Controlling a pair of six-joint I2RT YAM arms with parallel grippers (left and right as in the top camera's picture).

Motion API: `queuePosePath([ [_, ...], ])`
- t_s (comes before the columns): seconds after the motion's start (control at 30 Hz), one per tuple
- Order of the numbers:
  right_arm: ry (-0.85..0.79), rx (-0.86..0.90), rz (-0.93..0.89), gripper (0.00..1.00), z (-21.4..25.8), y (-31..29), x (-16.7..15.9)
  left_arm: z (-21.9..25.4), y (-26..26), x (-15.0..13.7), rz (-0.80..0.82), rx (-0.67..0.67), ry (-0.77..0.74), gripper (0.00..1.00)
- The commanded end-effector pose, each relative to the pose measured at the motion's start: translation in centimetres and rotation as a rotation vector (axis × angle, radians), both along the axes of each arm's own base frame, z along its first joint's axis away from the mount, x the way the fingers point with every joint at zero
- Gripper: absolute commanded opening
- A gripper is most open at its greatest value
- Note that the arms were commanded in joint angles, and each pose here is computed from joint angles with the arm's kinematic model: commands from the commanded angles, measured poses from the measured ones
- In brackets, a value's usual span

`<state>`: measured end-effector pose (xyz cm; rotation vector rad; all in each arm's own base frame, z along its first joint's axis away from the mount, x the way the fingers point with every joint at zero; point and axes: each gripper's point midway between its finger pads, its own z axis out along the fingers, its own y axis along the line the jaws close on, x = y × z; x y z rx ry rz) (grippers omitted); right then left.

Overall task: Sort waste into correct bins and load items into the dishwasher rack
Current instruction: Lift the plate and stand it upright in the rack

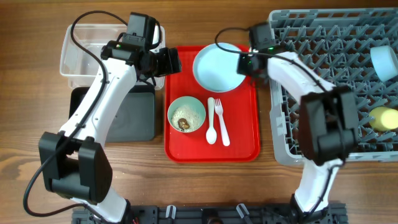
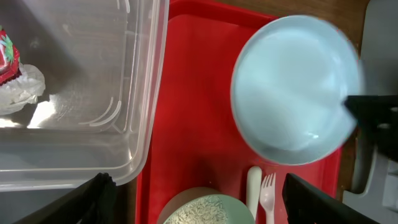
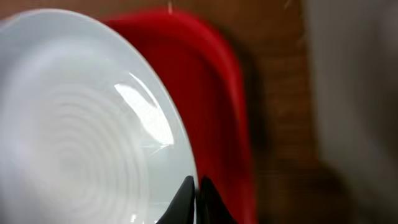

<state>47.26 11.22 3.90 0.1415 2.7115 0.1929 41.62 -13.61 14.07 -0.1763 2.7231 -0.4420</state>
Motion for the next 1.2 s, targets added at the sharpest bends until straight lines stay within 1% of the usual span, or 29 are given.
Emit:
queuePosePath([
  [0.0,-0.281,-0.074,0.192,0.04,11.9,-1.9,1.4,1.1,0.1,0.1,0.009,-0.001,-0.031,0.88],
  [0.07,-0.458,-0.142,0.235,0.04,19.1,-4.1,0.9,1.1,0.1,0.1,0.009,-0.001,-0.031,0.89],
  [0.13,-0.563,-0.268,0.198,0.04,23.6,-7.6,0.5,1.1,0.1,0.1,0.009,-0.001,-0.031,0.89],
  [0.17,-0.603,-0.389,0.136,0.04,25.9,-10.8,0.1,1.1,0.1,0.1,0.009,-0.001,-0.031,0.9],
  [0.2,-0.62,-0.473,0.11,0.04,27.1,-12.7,-0.2,1.2,0.1,0.2,0.009,-0.002,-0.034,0.91],
  [0.23,-0.624,-0.581,0.088,0.04,28.4,-15.0,-0.6,1.3,0.1,0.3,0.009,-0.004,-0.04,0.9],
  [0.3,-0.559,-0.888,0.046,0.04,30.5,-21.3,-1.6,1.5,0.0,0.7,0.009,-0.009,-0.06,0.91],
  [0.33,-0.543,-0.938,0.025,0.04,31.0,-22.6,-1.9,1.5,-0.1,0.8,0.009,-0.01,-0.063,0.91],
  [0.37,-0.521,-1.022,-0.024,0.04,32.0,-25.4,-2.5,1.6,-0.1,0.9,0.009,-0.011,-0.067,0.91],
  [0.53,-0.394,-1.297,-0.095,0.04,34.2,-32.4,-4.0,1.9,-0.2,1.5,0.009,-0.018,-0.094,0.92],
  [0.63,-0.349,-1.378,-0.145,0.04,33.9,-35.5,-3.5,2.1,-0.3,1.7,0.009,-0.021,-0.108,0.92],
  [0.7,-0.287,-1.395,-0.116,0.04,31.5,-36.5,-2.1,2.2,-0.3,1.8,0.009,-0.022,-0.111,0.92],
  [0.8,-0.213,-1.378,-0.077,0.04,27.1,-37.3,-0.3,2.2,-0.3,1.8,0.009,-0.022,-0.111,0.92],
  [0.97,-0.149,-1.358,-0.044,0.04,22.6,-38.0,1.2,2.2,-0.3,1.8,0.009,-0.022,-0.111,0.92],
  [1.07,-0.164,-1.312,-0.056,0.04,21.0,-37.8,1.7,2.2,-0.3,1.8,0.009,-0.022,-0.111,0.92],
  [1.17,-0.167,-1.23,-0.056,0.04,18.6,-37.4,2.0,2.2,-0.3,1.8,0.009,-0.022,-0.111,0.92],
])
